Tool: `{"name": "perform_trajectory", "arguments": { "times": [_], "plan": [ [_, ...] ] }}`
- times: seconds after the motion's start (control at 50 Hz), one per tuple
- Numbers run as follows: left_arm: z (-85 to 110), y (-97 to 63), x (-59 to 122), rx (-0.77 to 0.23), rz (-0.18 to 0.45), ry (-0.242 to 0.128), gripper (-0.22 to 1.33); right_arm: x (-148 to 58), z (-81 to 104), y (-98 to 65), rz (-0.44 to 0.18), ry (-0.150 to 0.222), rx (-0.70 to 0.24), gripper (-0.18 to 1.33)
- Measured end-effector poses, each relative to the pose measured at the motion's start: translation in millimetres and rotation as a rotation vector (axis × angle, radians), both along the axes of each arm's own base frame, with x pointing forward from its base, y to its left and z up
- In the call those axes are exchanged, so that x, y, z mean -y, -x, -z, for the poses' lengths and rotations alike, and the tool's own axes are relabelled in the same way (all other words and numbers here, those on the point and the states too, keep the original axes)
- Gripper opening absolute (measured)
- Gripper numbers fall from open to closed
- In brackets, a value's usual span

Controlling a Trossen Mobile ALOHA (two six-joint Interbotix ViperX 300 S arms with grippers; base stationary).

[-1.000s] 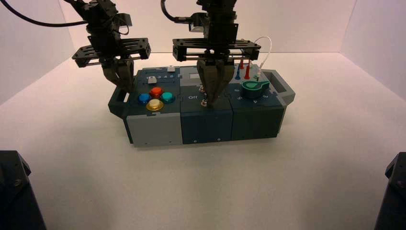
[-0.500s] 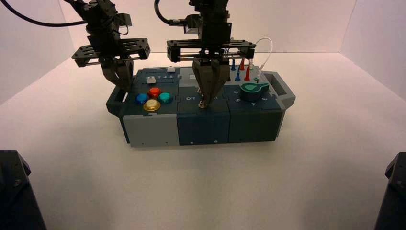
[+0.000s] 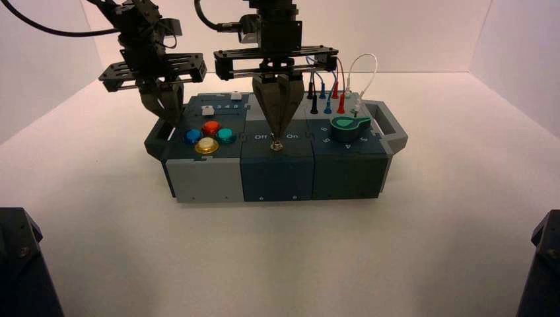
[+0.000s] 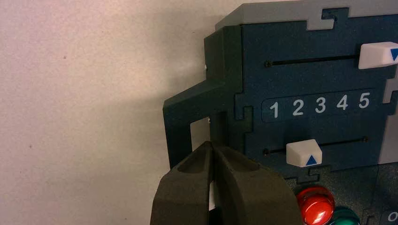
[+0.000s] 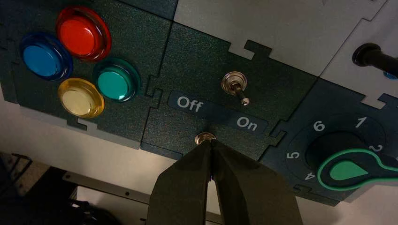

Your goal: Flip the bottom switch off with the right gripper.

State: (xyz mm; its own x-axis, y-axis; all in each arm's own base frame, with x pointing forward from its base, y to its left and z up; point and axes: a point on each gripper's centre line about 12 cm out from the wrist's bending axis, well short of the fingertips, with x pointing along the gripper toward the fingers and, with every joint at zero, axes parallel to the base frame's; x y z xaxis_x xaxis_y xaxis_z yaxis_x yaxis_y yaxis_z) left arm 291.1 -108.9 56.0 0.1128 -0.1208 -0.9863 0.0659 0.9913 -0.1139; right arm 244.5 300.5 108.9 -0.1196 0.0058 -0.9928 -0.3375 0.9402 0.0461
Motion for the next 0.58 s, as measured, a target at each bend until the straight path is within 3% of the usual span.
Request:
{"name": "perform_trajectory", "arguments": {
  "times": [0.38,0.44,0.58],
  "plan": [
    [0.7,0.2,-0.2,0.007,-0.002,0.002,-0.16,1,4.5,3.0,-0.084,0.048,0.074,-0.15],
    [1.4,0.5,-0.5,0.013,-0.003,0.002,-0.16,0,2.6,1.9,-0.091,0.041,0.091,-0.15],
    [1.1,0.2,0.0,0.021,-0.003,0.004,-0.16,-5,-7.6,2.4,-0.098,-0.019,0.145,-0.14]
  ]
}}
